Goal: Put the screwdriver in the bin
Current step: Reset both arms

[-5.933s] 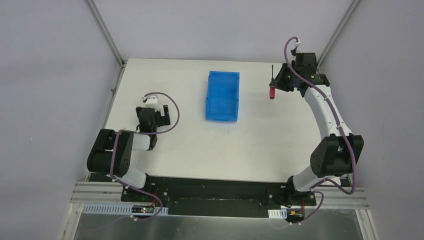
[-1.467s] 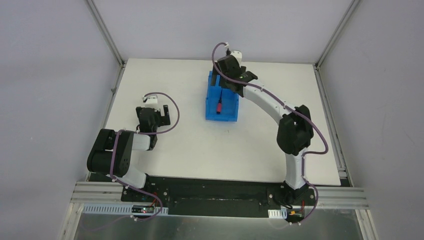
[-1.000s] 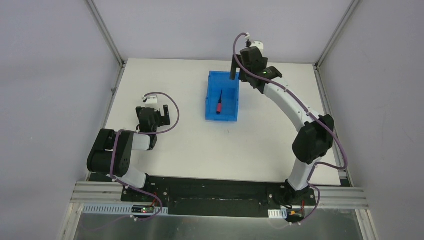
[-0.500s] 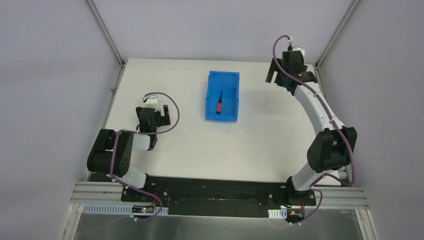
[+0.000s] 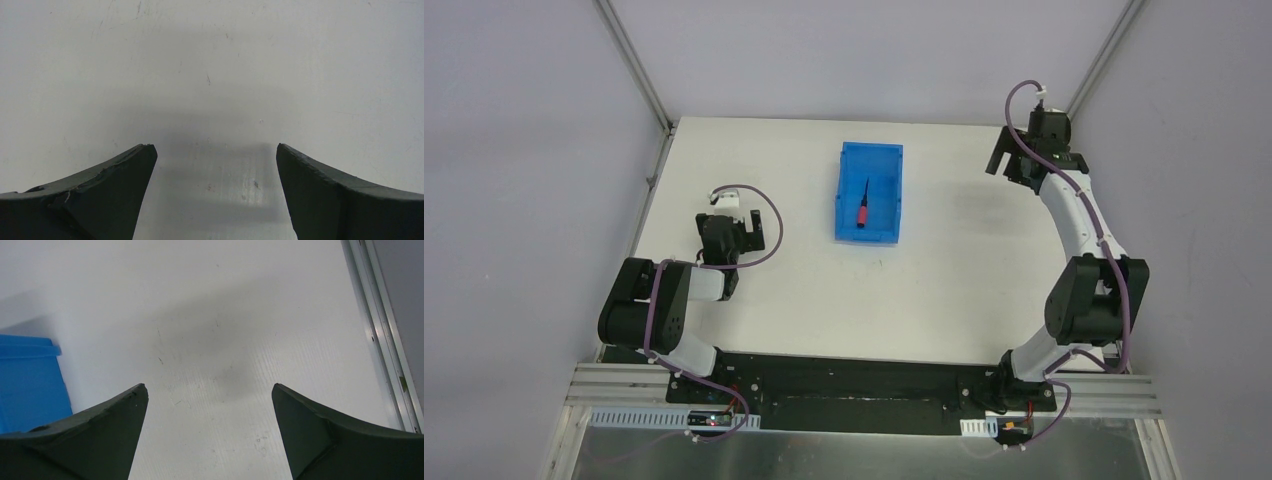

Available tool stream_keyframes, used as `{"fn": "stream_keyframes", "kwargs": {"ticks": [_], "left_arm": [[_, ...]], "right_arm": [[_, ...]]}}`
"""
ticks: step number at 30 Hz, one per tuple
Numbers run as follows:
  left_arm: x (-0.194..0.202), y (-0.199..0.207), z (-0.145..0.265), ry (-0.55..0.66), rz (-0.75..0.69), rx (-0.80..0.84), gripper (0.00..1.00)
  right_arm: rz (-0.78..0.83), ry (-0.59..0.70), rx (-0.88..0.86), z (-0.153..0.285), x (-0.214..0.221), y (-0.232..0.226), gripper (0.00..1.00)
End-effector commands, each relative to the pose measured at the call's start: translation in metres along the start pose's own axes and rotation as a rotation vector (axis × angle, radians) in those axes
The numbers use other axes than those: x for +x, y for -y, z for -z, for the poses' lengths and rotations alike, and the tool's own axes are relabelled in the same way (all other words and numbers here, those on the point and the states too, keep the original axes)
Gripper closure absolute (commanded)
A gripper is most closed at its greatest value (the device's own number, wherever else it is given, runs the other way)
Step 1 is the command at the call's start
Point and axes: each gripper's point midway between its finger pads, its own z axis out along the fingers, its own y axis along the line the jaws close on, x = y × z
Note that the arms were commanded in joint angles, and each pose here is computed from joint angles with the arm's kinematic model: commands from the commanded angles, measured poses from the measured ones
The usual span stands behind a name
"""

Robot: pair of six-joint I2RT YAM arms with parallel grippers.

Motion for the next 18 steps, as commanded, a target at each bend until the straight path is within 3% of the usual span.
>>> {"fn": "stream_keyframes", "kwargs": {"ticks": [1, 18], "left_arm": [[-0.0134, -0.0027, 0.0, 0.045, 0.017, -0.003, 0.01], [-0.0137, -0.0026, 0.0, 0.046, 0.018, -0.003, 0.01]], "right_arm": [[0.012, 0.079, -0.055, 0.0149, -0.0214, 0.0013, 0.02], [0.043, 0.111, -0.051, 0.0152, -0.0239, 0.0097, 0.02]]}}
